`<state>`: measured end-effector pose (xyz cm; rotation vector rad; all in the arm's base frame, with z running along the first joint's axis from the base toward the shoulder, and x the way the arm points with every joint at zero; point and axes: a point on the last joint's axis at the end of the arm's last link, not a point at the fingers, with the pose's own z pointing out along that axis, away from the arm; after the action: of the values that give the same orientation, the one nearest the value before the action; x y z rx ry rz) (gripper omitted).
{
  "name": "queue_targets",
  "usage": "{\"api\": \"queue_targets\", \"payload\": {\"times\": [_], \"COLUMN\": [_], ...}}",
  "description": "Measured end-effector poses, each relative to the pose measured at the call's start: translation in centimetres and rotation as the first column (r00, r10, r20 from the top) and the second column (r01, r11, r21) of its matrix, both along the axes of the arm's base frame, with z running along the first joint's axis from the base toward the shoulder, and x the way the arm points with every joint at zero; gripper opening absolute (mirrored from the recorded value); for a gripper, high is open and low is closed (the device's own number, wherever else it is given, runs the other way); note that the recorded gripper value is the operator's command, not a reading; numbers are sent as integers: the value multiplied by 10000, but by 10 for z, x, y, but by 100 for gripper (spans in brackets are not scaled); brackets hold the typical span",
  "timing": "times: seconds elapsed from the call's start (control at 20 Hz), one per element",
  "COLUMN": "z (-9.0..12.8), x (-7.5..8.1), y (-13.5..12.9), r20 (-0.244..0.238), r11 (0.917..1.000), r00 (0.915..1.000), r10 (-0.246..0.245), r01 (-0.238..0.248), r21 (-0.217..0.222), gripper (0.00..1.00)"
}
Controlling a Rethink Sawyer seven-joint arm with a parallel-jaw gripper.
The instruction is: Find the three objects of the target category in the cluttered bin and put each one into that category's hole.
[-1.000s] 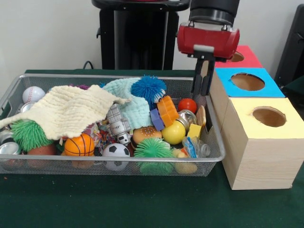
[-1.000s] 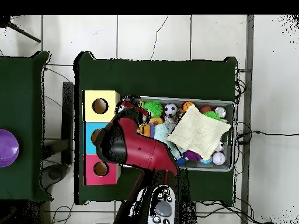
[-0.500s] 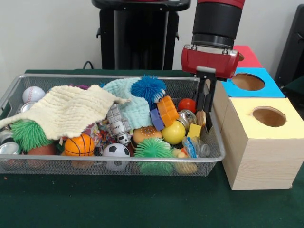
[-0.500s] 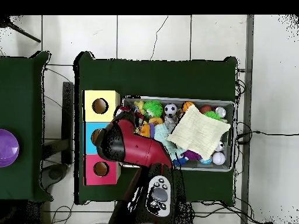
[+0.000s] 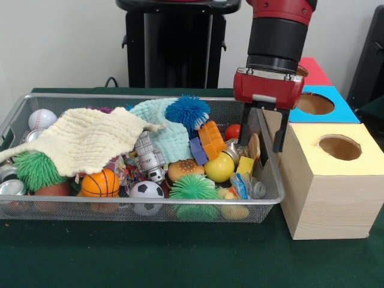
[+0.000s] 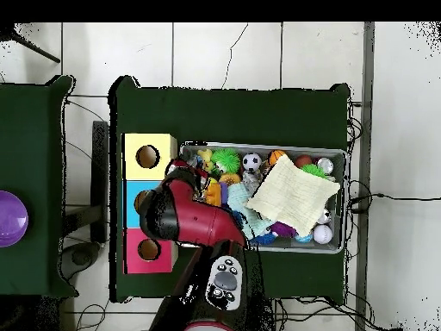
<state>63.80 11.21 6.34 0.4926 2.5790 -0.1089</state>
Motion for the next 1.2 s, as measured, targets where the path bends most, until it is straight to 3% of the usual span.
{"api": "queue_targets", "payload": {"times": [0.45, 0.8, 1.2], "z": [-7, -13, -26], "x": [5, 11, 15], "y": [9, -3, -37], "r20": [1051, 1228, 1102], "r11": [9985, 9984, 9979], "r00": [9939, 9922, 9939], "r10": [337, 217, -104], "r01": [-290, -151, 173], "r21": [-458, -541, -626], "gripper": [100, 100, 100]}}
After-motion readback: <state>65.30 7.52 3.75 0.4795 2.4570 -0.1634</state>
